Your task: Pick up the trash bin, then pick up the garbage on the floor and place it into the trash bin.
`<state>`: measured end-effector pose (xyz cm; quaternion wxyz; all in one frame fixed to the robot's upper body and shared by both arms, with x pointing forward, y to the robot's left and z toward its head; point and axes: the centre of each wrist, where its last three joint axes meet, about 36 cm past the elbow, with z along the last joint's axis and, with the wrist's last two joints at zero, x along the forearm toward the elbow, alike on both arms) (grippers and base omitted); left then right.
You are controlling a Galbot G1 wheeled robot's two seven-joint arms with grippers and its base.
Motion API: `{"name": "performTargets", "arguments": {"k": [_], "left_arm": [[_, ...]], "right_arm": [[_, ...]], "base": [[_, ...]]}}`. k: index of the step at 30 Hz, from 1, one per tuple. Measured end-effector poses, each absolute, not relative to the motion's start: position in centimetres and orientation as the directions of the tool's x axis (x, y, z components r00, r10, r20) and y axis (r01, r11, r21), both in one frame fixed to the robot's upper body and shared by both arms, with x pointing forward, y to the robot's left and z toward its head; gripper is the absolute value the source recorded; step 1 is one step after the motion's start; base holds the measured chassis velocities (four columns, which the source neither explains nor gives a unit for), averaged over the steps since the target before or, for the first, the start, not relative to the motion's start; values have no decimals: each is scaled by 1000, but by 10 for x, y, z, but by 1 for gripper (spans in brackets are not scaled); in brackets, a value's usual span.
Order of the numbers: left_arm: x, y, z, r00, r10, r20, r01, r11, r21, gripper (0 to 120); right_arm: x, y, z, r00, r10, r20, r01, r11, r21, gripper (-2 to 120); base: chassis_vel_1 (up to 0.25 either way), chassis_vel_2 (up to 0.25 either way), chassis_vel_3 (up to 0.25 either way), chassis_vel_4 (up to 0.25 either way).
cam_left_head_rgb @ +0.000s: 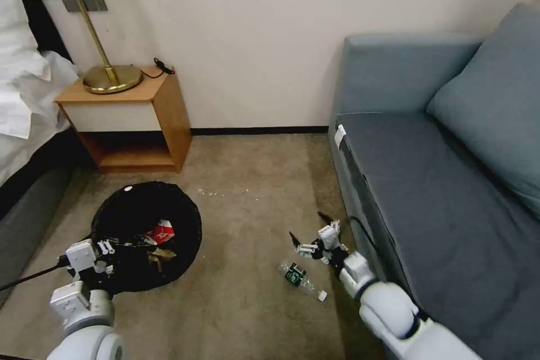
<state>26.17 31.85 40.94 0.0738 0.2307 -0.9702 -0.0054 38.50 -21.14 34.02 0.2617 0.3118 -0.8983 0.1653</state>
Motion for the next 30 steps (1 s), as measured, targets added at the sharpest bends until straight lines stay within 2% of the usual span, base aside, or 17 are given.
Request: {"name": "performTargets", "arguments": {"k": [2,3,7,17,27,30], "left_arm": [[262,317,409,-881,-450,146,-449,893,42,5],[262,317,409,-881,-450,146,-449,893,42,5],[264,314,407,-877,-456,151,-456,889,38,5],[264,315,403,-867,-471,161,-472,881,34,5],[264,312,401,-865,-474,165,-475,879,36,5],[263,311,400,-864,-475,166,-476,879,38,5]], "right_arm": [[399,-206,341,-571,-480,666,-695,715,-81,100],[399,-206,341,-571,-480,666,-695,715,-81,100],[419,-189,325,-435,-438,786,-746,665,-43,100],[438,-188,278,-362,-375,853,-782,620,-59,100],[433,-197,247,-331,-347,877,-786,616,-53,100],[433,-198,242,-330,-344,879,-785,617,-53,96]], "base": [[0,0,0,0],[0,0,0,0],[0,0,0,0],[0,0,0,0],[0,0,0,0],[0,0,0,0]]}}
